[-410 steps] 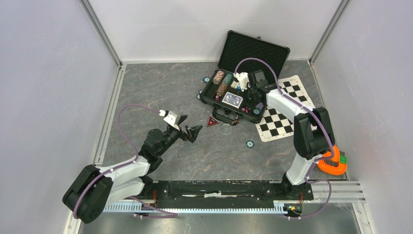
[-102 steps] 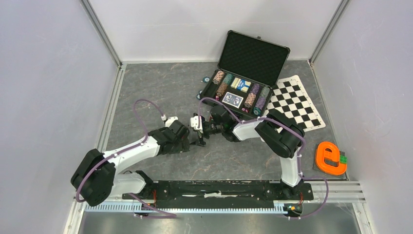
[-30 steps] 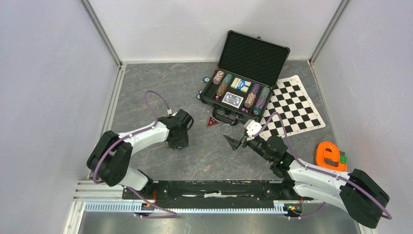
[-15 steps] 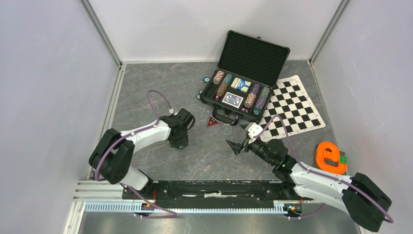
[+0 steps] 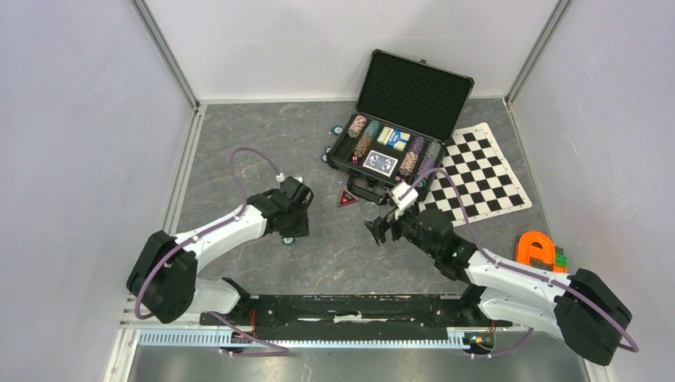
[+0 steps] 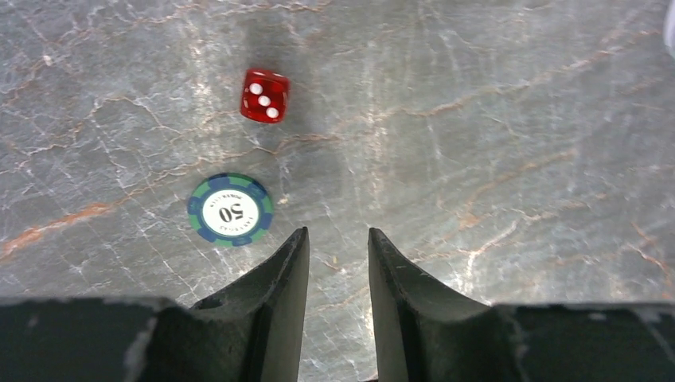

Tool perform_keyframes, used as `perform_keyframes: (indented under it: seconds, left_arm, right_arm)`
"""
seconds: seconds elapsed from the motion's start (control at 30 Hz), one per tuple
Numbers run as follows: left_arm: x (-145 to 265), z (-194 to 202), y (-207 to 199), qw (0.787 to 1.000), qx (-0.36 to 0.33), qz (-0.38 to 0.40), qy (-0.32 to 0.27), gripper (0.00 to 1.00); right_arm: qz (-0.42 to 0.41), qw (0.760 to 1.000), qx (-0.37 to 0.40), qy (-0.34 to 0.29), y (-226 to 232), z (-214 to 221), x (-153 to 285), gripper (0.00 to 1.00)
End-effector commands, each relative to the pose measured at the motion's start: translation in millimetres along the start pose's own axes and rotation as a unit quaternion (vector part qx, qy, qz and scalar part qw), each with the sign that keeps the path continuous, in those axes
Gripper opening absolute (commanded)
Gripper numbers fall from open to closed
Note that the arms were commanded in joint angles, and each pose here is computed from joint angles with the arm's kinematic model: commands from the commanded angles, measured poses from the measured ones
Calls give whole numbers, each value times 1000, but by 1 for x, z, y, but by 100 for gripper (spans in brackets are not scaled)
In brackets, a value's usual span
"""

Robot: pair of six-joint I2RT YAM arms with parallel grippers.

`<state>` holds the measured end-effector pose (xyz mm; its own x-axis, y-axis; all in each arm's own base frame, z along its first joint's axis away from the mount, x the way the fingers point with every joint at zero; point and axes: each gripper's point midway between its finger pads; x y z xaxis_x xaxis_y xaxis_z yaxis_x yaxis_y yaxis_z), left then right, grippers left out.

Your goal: Pack up texas hold em set

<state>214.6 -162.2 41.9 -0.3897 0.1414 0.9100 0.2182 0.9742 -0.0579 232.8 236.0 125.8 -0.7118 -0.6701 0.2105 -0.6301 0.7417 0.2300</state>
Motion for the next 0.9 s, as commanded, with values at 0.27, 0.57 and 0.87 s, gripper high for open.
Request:
perform_keyframes:
  seconds: [0.27,0.57,0.87]
  left_arm:
    - [8,4,15,999,-28,-36,4,70]
    - [2,9,35,995,-28,-91,24,75]
    - [-3,7,46,994,15,-104,13,85]
  right_arm:
    - [57,995,-76,14,-7,-15,5,98]
    - [57,994,-88,20,-9,-3,10,98]
    - [62,994,-84,30,-12,4,13,98]
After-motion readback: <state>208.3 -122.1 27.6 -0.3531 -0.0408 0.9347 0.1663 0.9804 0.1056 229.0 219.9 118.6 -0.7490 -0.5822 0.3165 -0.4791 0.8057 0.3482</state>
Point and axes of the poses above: each gripper's point midway between its finger pads, its own x axis back along the fingers, its own y axis along the line the jaws close on, z = x × y, and after that the axes turned 14 degrees about -x, right-handed
